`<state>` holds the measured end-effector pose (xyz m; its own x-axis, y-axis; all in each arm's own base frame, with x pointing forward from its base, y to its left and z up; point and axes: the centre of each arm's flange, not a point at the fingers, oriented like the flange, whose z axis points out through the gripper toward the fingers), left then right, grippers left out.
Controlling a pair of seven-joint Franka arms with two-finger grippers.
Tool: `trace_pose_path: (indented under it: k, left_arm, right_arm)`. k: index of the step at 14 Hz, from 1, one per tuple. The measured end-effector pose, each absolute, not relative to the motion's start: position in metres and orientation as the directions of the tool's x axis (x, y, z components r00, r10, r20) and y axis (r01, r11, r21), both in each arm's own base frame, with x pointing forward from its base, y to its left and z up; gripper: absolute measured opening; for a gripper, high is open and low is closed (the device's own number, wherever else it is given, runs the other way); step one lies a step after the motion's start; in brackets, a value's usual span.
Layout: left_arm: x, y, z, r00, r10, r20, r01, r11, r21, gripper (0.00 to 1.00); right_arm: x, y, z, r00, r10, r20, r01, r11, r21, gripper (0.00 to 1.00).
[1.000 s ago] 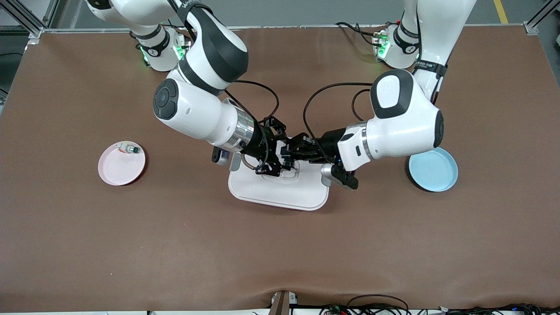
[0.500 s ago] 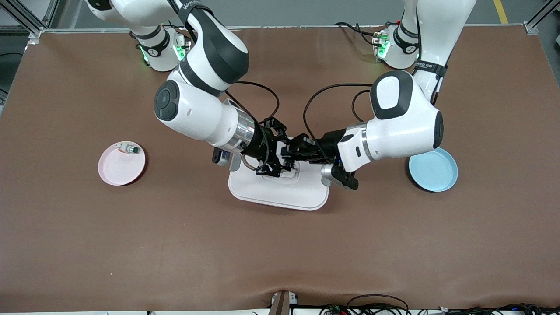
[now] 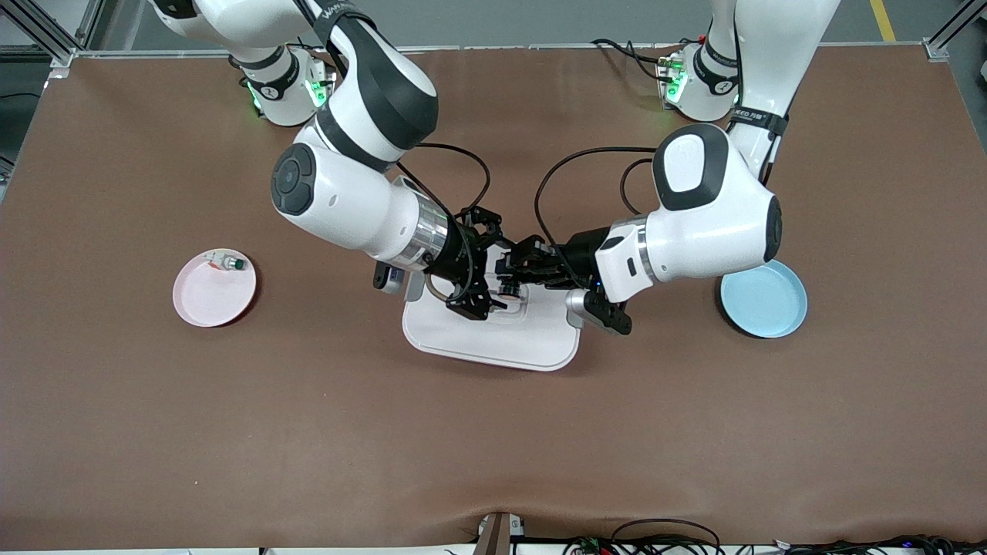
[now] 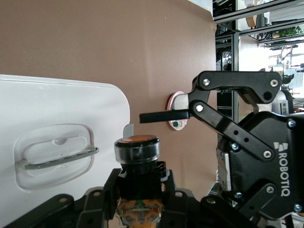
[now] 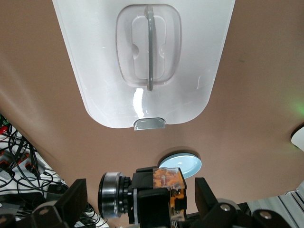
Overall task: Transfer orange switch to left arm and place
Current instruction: 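Grasp the switch with the left gripper above the white box, then open the right gripper and withdraw while the left gripper pulls away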
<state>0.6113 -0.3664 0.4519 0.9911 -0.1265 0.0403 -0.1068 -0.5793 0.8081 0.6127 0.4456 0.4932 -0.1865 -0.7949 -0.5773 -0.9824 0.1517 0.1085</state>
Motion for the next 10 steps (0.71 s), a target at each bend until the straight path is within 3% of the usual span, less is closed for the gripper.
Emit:
trace_pose_path:
  k: [5, 10]
  left_arm:
    - [0.612, -0.356, 0.467, 0.989, -0.146, 0.037, -0.115, -0.568, 0.815, 0.41]
    - [0.608, -0.318, 0.503, 0.974, -0.224, 0.043, -0.178, -0.63, 0.756, 0.41]
  right_arm:
    - [0.618, 0.435, 0.491, -0.162, -0.807, -0.568, -0.987, 0.129, 0.098, 1.0]
    - [0.63, 0.394, 0.481, -0.046, -0.848, -0.528, -0.992, -0.025, 0.127, 1.0]
